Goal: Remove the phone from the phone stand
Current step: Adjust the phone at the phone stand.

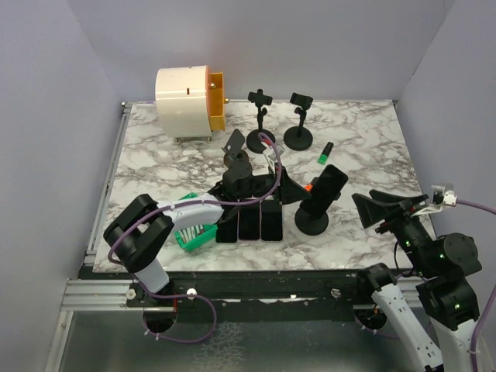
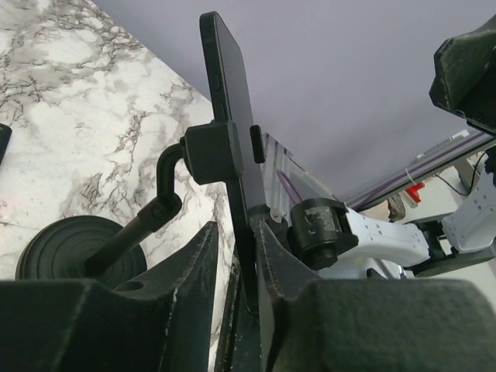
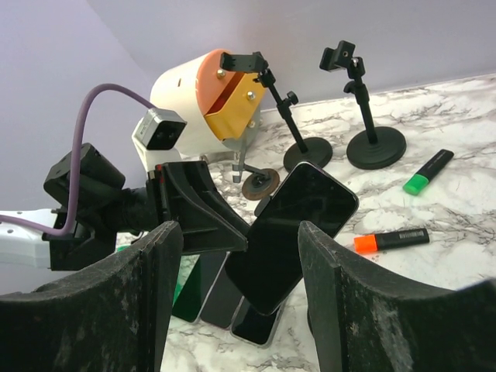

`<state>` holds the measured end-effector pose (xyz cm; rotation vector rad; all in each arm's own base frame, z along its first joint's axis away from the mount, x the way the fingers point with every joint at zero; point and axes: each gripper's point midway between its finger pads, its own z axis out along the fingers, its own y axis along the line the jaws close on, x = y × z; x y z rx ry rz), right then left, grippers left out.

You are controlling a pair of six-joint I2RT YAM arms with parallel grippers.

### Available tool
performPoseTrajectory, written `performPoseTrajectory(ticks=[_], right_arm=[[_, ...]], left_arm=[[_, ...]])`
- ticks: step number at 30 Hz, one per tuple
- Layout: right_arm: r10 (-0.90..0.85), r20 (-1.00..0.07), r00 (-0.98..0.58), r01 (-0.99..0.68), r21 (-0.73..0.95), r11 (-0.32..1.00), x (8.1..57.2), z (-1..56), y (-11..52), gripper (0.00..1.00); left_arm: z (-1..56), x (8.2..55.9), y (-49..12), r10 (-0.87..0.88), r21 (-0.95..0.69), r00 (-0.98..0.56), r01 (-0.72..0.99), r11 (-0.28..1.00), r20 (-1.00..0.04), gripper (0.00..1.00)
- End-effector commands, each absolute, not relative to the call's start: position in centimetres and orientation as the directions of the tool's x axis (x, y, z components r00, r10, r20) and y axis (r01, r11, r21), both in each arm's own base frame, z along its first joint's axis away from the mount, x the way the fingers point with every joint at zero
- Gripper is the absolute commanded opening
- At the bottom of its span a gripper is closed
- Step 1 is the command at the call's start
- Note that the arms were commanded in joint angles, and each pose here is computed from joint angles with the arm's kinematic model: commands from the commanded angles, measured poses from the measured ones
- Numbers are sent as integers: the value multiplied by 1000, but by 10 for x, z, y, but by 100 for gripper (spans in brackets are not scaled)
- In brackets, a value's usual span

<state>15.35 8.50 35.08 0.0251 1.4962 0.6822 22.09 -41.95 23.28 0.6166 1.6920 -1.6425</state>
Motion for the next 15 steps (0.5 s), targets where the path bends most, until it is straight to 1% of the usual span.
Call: performPoseTrajectory(ticks=[1,12,15], right_arm=[[424,-899,-113,-393,432,812,150,337,87,66],[423,-897,-126,-385,437,813,158,332,89,66],[430,-891,-144,-337,453,825,166,326,85,66]], left_arm=[[233,220,-424,-108,-661,-653,748,64,-750,24],[219,220,-427,-133,-711,-701,700,62,-701,11],[215,218,-430,-144,-728,-716,685,46,-683,7]])
